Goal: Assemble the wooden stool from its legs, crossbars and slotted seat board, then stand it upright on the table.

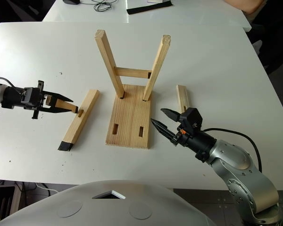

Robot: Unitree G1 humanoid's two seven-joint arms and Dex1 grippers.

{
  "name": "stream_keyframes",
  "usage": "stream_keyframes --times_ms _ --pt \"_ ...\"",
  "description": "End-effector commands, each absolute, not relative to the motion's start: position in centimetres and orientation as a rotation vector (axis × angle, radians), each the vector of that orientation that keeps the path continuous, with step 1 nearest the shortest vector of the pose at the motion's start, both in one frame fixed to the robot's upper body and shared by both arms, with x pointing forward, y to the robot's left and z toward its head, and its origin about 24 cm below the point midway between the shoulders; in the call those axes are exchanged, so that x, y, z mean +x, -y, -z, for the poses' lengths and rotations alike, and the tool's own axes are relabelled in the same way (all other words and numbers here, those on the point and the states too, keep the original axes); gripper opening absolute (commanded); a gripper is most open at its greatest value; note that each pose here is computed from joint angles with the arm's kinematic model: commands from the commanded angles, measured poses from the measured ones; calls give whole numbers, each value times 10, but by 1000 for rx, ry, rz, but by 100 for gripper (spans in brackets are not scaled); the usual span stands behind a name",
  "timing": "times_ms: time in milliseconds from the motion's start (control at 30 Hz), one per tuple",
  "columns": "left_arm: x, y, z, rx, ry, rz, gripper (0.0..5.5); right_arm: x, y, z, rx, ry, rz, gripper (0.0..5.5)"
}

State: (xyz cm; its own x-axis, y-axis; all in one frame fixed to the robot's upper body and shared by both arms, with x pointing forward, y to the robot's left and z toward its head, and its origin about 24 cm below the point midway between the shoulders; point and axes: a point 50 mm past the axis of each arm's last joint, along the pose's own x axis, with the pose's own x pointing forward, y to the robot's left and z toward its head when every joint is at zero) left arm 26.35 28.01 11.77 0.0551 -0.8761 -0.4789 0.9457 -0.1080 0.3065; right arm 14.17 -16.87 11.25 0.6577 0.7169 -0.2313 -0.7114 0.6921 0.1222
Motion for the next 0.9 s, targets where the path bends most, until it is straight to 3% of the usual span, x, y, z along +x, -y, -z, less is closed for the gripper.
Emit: stream_keyframes --times_ms 33,333,800,900 --pt "263 -275 -118 655 -119 1573 130 141 168 -115 10 -255 -801 251" --pt "263 -264 -126 634 -54 1607 130 140 168 -114 6 -258 -803 251" --pt "255 -270 -111 697 -146 1645 130 139 169 -114 -2 -271 -814 251" --pt "257 -268 -111 654 -224 1667 130 139 168 -114 0 -272 -815 251"
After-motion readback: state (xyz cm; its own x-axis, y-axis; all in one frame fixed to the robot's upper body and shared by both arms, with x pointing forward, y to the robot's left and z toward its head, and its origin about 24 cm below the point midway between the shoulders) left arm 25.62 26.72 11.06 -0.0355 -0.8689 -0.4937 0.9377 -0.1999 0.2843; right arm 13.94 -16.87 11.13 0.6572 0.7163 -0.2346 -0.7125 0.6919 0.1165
